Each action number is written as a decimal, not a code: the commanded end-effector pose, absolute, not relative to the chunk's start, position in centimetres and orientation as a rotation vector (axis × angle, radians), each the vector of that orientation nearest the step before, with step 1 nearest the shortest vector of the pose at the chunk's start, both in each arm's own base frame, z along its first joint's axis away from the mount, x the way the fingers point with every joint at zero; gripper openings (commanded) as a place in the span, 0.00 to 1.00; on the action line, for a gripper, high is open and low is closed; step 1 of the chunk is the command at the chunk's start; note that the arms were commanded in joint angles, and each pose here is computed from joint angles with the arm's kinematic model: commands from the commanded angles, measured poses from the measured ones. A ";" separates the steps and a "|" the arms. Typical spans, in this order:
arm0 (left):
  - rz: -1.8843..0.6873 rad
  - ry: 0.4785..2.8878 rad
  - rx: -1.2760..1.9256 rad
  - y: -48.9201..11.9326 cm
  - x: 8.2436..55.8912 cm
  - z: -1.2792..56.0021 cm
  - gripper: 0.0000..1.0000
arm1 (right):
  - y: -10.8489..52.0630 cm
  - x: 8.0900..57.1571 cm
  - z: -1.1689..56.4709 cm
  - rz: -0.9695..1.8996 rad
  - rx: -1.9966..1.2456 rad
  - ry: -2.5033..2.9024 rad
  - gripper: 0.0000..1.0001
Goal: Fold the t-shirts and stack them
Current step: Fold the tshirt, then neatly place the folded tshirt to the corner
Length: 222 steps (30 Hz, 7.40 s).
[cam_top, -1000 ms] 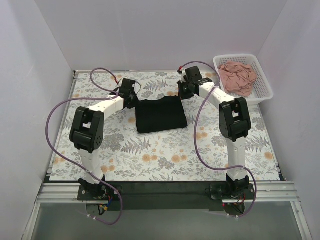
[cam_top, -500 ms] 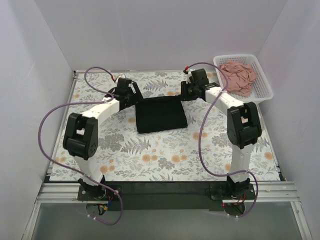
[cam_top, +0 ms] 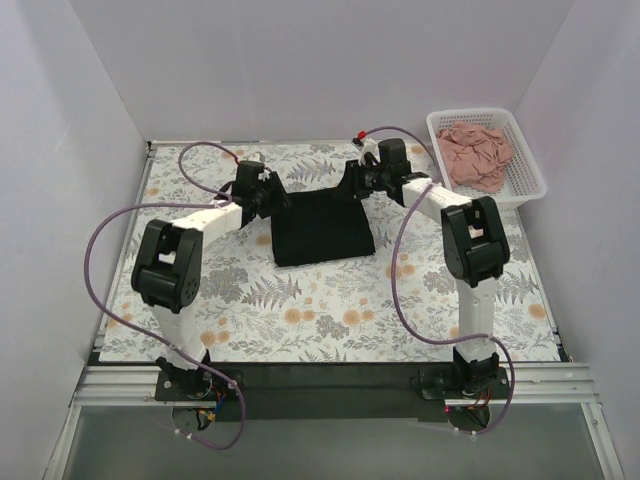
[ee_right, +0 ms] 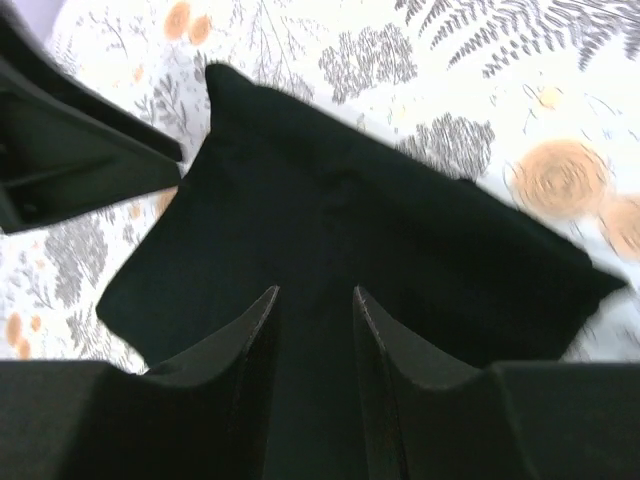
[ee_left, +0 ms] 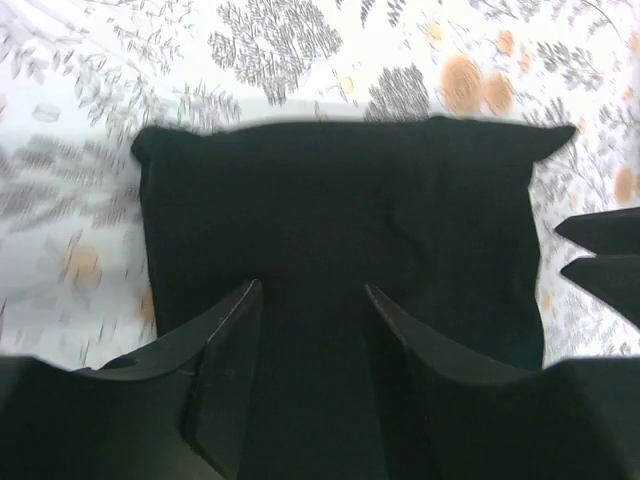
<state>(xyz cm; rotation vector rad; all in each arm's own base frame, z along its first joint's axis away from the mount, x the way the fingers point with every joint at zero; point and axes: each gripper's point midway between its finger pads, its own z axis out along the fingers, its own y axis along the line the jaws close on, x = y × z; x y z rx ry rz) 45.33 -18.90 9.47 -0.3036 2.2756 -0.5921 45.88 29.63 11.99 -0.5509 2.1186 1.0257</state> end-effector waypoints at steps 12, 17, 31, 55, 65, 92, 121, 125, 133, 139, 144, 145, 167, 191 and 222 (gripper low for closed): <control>-0.838 2.306 -0.415 -17.9 54.1 1.6 0.38 | 28.5 56.7 6.2 1.280 -0.187 2.061 0.42; -0.859 2.301 -0.421 -17.3 54.2 1.7 0.43 | 27.1 56.7 8.4 1.318 -0.158 2.028 0.44; -0.979 2.060 -0.292 -19.9 44.7 19.2 0.80 | 28.6 43.9 18.8 1.440 -0.297 1.918 0.48; -0.860 2.261 -0.763 -14.3 32.2 7.0 0.17 | 26.7 36.0 11.3 1.581 -0.273 2.009 0.46; -0.625 2.133 -0.583 -10.8 31.9 15.2 0.56 | 38.3 34.1 14.3 1.747 -0.450 1.957 0.48; -0.530 2.242 -0.268 -14.5 32.5 15.8 0.82 | 24.3 38.0 11.7 0.888 -0.282 2.282 0.67; -0.231 2.543 -0.711 -14.7 37.4 1.7 0.00 | 18.9 30.9 8.8 0.776 -0.264 2.432 0.73; -0.042 2.501 -0.836 -8.2 38.0 2.0 0.00 | 19.0 30.9 9.0 0.788 -0.280 2.421 0.73; 0.181 2.347 -0.981 5.0 41.1 5.8 0.27 | 19.6 30.5 9.3 0.839 -0.314 2.403 0.73; 0.118 2.176 -1.100 7.1 40.2 12.1 0.94 | 19.8 30.2 10.6 0.863 -0.333 2.363 0.73; -0.242 2.059 -1.271 2.5 35.8 11.5 0.93 | 20.3 29.8 12.0 0.916 -0.354 2.318 0.73; -0.354 2.015 -1.269 1.3 35.2 12.7 0.92 | 20.4 29.7 12.3 0.926 -0.358 2.305 0.73; -0.641 2.011 -1.627 -7.3 36.0 0.7 0.54 | 20.8 28.9 13.7 0.975 -0.389 2.232 0.73; -0.703 1.243 -2.048 7.3 44.9 3.5 0.00 | 20.9 29.2 13.4 0.983 -0.403 2.238 0.73; -0.713 1.374 -1.889 15.1 57.2 0.2 0.00 | 21.5 28.9 12.2 1.054 -0.430 2.275 0.73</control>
